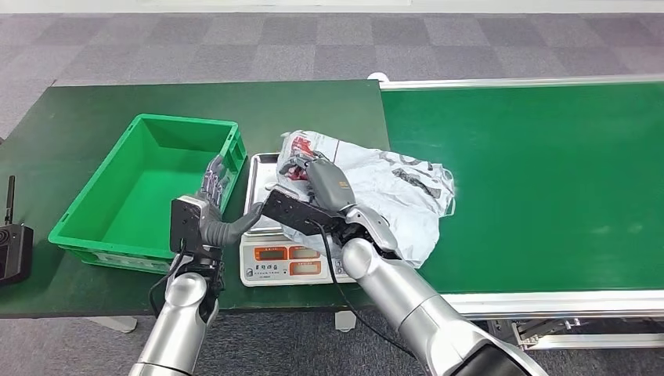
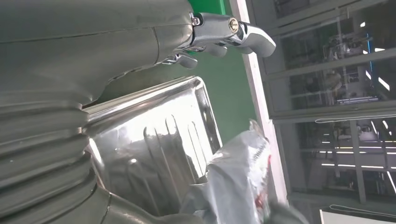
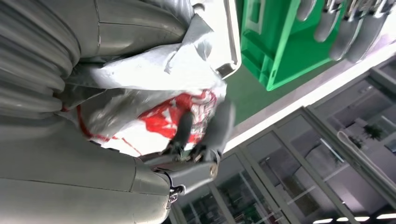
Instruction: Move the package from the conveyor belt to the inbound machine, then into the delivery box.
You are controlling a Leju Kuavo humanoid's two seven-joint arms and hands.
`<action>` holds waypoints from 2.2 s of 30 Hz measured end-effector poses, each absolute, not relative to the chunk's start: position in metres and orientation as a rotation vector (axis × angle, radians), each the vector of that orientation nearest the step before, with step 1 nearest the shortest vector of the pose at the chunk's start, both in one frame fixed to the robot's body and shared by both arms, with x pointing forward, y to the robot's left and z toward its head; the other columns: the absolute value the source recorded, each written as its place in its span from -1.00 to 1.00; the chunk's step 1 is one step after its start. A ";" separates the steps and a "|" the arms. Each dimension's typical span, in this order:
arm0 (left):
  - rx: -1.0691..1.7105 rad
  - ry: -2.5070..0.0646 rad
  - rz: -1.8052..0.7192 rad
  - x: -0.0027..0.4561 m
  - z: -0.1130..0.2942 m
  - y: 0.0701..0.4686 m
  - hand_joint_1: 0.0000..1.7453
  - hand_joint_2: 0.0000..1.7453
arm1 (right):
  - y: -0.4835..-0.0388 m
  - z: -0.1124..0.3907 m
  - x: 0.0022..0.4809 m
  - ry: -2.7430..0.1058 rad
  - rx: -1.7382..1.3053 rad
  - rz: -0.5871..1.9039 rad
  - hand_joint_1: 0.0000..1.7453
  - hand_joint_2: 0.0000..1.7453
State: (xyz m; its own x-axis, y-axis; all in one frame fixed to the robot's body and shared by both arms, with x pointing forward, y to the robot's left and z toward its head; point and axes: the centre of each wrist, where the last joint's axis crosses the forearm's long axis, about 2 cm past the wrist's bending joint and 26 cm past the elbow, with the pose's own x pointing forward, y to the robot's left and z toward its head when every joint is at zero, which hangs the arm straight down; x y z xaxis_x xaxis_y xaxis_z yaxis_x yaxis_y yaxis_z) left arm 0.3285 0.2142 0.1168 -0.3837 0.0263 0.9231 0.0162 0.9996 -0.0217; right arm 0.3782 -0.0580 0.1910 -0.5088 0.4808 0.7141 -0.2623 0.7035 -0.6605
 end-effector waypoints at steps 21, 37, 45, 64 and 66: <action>-0.016 -2.009 -0.006 0.330 0.126 0.217 -1.00 1.00 | -0.049 0.213 0.386 -1.905 0.157 0.828 -1.00 1.00; -0.022 -2.015 -0.010 0.329 0.125 0.217 -1.00 1.00 | -0.039 0.224 0.386 -1.980 0.403 0.818 -1.00 1.00; -0.021 -2.018 -0.012 0.328 0.124 0.217 -1.00 1.00 | -0.039 0.229 0.386 -2.029 0.453 0.742 -1.00 1.00; 0.069 -2.169 -0.179 0.328 0.124 0.218 -1.00 1.00 | -0.083 0.193 0.381 -1.838 1.129 0.282 -1.00 1.00; 0.069 -2.181 -0.203 0.328 0.125 0.217 -1.00 1.00 | -0.084 0.193 0.381 -1.837 1.125 0.281 -1.00 1.00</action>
State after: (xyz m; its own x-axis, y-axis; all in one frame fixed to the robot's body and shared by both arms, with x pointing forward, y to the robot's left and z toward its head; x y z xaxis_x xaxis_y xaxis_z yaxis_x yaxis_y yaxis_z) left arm 0.3280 0.2168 0.1245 -0.5800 -0.1248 0.8050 0.0260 0.9849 0.1714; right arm 0.3811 -0.0837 0.1932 -0.1461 -0.5792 0.8020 -0.7923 0.5539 0.2557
